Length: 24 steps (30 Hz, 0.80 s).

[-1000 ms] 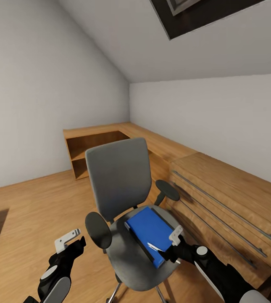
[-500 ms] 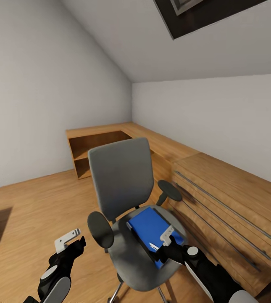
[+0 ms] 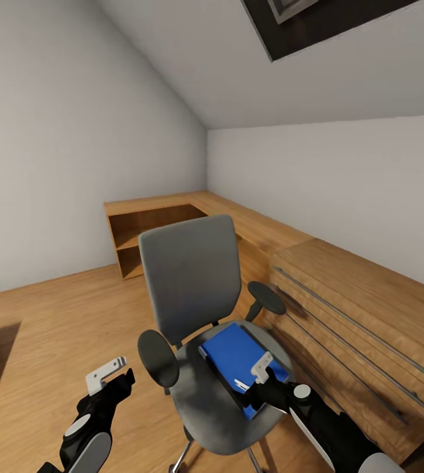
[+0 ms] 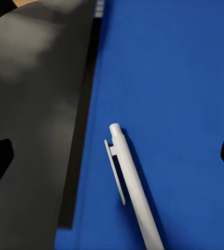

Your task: In the bedroom, organize the workspace by keeping the computer under the desk, ensuring the monitor is on the desk, placing the keyboard on the desk next to the monitor, placing the mouse on the desk next to the keyboard, moving the folder from the swivel chair onto the desk next to the mouse, stacking the notebook on top of the folder with the pen on top of the notebook, and positioning the swivel chair next to the desk.

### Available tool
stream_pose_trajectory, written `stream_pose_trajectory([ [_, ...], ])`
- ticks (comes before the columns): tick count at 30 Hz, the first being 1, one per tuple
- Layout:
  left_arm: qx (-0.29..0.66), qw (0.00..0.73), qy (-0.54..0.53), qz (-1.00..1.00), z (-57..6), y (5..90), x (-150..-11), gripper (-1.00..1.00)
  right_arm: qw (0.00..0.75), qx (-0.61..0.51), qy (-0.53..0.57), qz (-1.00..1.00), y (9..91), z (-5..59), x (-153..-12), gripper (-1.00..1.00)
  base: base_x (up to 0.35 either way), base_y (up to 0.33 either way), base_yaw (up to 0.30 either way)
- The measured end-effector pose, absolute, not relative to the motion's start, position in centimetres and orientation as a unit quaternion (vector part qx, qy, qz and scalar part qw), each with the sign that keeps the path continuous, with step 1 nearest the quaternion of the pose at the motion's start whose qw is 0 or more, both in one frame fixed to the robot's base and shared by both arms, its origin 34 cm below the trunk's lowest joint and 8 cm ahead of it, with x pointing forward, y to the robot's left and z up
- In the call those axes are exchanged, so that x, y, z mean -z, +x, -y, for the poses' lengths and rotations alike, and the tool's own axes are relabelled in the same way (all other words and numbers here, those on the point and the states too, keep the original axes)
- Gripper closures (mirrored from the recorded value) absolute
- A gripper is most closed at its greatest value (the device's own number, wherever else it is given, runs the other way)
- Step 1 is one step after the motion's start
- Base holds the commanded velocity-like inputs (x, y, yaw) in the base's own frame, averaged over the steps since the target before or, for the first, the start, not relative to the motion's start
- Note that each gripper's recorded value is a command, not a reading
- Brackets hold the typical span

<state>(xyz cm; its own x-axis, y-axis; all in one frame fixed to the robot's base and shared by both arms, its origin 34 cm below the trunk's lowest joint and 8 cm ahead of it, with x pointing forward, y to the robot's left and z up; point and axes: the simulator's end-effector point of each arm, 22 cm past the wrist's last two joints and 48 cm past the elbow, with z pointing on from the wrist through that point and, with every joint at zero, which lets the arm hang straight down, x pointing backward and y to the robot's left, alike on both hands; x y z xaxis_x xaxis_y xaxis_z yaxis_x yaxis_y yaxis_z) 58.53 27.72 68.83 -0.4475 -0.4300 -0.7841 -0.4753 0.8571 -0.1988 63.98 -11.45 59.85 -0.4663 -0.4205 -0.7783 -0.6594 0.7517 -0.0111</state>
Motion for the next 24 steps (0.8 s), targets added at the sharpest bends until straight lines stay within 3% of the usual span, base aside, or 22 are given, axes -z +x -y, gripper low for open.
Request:
stream_pose_trajectory([
  [24,-0.028,0.455,-0.272,-0.848,-28.2,58.5,-68.6,-1.00,0.342,-0.124,-0.309,-0.879,62.5,13.4,-57.0,-1.00,0.000,0.000,0.000],
])
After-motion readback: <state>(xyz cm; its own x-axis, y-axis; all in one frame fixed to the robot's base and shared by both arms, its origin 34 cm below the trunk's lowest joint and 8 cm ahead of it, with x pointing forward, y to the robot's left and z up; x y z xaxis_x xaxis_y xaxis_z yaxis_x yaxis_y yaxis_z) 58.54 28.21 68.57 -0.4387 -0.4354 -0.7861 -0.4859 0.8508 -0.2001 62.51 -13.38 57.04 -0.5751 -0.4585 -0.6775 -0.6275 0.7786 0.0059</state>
